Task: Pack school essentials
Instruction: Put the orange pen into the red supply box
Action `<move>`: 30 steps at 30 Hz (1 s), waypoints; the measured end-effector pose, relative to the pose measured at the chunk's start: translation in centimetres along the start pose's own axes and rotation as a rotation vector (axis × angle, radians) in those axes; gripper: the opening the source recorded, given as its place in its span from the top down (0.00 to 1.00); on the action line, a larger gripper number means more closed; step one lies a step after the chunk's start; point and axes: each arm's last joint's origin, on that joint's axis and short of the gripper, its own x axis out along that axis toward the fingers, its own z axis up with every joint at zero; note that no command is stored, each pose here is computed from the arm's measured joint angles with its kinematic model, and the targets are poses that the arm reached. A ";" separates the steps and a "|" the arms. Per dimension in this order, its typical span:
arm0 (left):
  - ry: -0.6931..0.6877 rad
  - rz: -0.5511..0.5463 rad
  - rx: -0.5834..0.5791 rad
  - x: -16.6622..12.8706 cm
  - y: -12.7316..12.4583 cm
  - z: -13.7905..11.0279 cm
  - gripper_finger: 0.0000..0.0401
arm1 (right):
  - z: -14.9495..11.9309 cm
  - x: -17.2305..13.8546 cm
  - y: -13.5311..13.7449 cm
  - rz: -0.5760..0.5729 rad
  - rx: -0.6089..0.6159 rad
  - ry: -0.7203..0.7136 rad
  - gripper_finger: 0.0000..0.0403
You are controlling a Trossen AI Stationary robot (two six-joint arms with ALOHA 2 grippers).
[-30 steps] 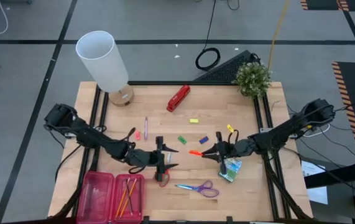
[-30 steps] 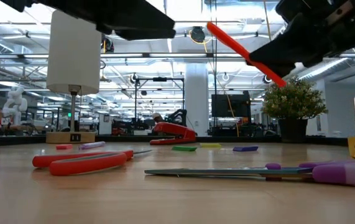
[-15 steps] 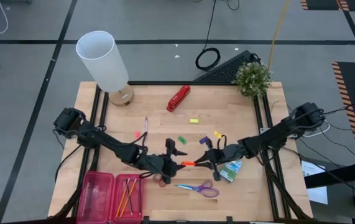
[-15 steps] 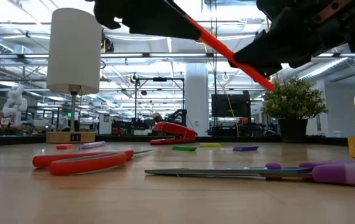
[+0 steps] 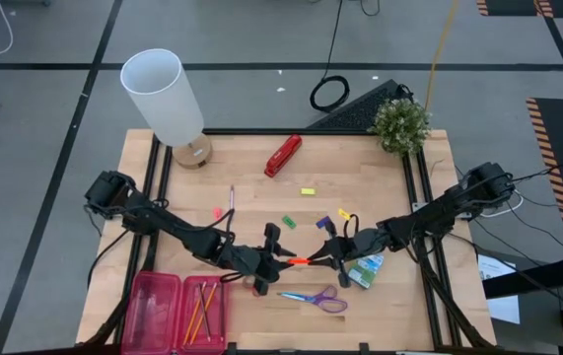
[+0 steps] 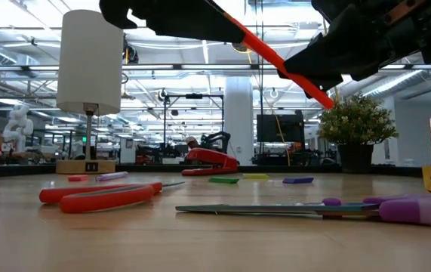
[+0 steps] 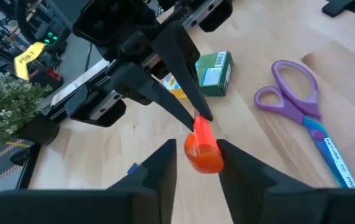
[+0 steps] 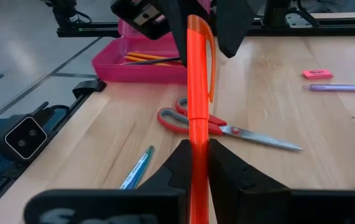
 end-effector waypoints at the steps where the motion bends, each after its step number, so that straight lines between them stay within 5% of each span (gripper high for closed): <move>1: -0.002 -0.004 0.000 0.0 0.0 0.0 0.73 | 0.0 0.0 0.0 0.000 0.000 0.000 0.94; 18: -0.033 -0.058 -0.005 0.1 0.2 0.0 0.83 | 0.0 0.0 0.0 0.001 0.004 0.001 0.91; 30: 0.051 -0.117 -0.061 -0.2 -0.9 -0.6 0.83 | 1.4 -1.0 0.2 -0.016 0.027 -0.078 0.51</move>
